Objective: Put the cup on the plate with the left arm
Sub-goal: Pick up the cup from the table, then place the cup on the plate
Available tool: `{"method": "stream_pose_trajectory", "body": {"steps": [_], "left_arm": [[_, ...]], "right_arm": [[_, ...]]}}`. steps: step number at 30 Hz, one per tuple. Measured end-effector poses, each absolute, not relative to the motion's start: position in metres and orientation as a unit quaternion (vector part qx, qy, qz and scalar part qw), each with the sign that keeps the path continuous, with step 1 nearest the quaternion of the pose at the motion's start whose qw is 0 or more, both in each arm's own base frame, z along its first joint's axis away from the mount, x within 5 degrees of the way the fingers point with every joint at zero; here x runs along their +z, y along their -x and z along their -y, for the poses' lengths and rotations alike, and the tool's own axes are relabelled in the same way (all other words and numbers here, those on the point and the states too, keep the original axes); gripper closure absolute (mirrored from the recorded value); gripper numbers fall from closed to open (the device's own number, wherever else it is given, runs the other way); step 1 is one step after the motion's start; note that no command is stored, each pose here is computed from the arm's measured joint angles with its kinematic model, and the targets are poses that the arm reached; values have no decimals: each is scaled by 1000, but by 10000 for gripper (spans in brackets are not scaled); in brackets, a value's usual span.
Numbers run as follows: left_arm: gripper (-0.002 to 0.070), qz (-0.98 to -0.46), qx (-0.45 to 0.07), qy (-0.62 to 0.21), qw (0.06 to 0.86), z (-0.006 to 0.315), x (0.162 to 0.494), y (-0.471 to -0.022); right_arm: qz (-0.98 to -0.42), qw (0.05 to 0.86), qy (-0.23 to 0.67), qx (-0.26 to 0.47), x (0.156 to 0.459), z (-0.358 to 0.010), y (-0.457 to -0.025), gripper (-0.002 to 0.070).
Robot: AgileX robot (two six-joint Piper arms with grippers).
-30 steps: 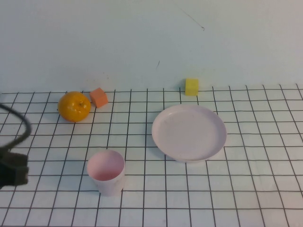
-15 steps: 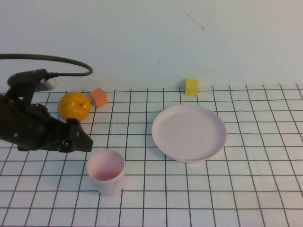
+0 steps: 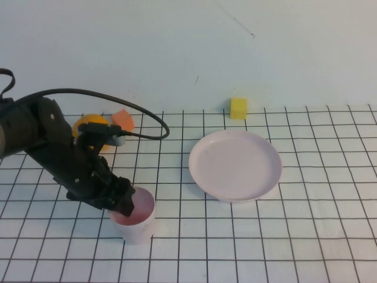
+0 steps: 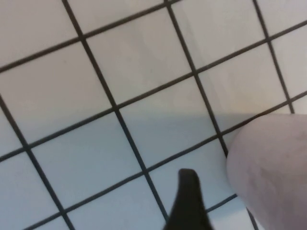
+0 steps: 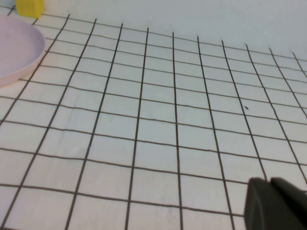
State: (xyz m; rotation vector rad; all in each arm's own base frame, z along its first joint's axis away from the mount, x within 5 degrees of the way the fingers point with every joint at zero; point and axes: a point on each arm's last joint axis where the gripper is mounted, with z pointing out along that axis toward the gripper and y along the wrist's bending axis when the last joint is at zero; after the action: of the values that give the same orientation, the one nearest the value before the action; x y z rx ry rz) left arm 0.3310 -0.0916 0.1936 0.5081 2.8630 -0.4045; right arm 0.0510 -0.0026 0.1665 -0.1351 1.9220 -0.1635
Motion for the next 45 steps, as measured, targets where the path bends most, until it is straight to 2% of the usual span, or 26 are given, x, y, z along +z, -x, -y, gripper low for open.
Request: {"method": "stream_pose_trajectory", "body": {"steps": [2,5,7,9,15,19,22,26,32,38,43,45], "left_arm": [[275,-972,-137,-171,87,92,185,-333],[532,-972,-141,-170,83,93,181,-333],[606,-970,-146,-172,92,94,182,-335],[641,-967,-159,-169,103,97,186,-339],[656,-946,-205,-168,187,119,231,-367],[657,-923,-218,-204,243,150,262,-389],[657,-910,-220,-235,263,179,274,-405],[657,-920,-189,-236,248,215,259,-421],[657,-933,-116,-261,219,245,229,-433],[657,-929,-104,-289,206,270,209,-432],[655,-923,-96,-299,223,278,201,-432],[631,-922,-97,-298,228,279,200,-434]], "right_arm": [[-818,568,58,-70,167,3,-51,678],[-818,568,58,-70,167,3,-51,678],[-818,568,58,-70,167,3,-51,678],[-818,568,58,-70,167,3,-51,678],[-818,568,58,-70,167,3,-51,678],[-818,568,58,-70,167,3,-51,678],[-818,568,58,-70,167,3,-51,678],[-818,568,58,-70,167,3,-51,678],[-818,568,58,-70,167,3,-51,678],[-818,568,58,-70,167,3,-51,678],[-818,568,58,-70,167,3,-51,678],[-818,568,58,-70,167,3,-51,678]]}}
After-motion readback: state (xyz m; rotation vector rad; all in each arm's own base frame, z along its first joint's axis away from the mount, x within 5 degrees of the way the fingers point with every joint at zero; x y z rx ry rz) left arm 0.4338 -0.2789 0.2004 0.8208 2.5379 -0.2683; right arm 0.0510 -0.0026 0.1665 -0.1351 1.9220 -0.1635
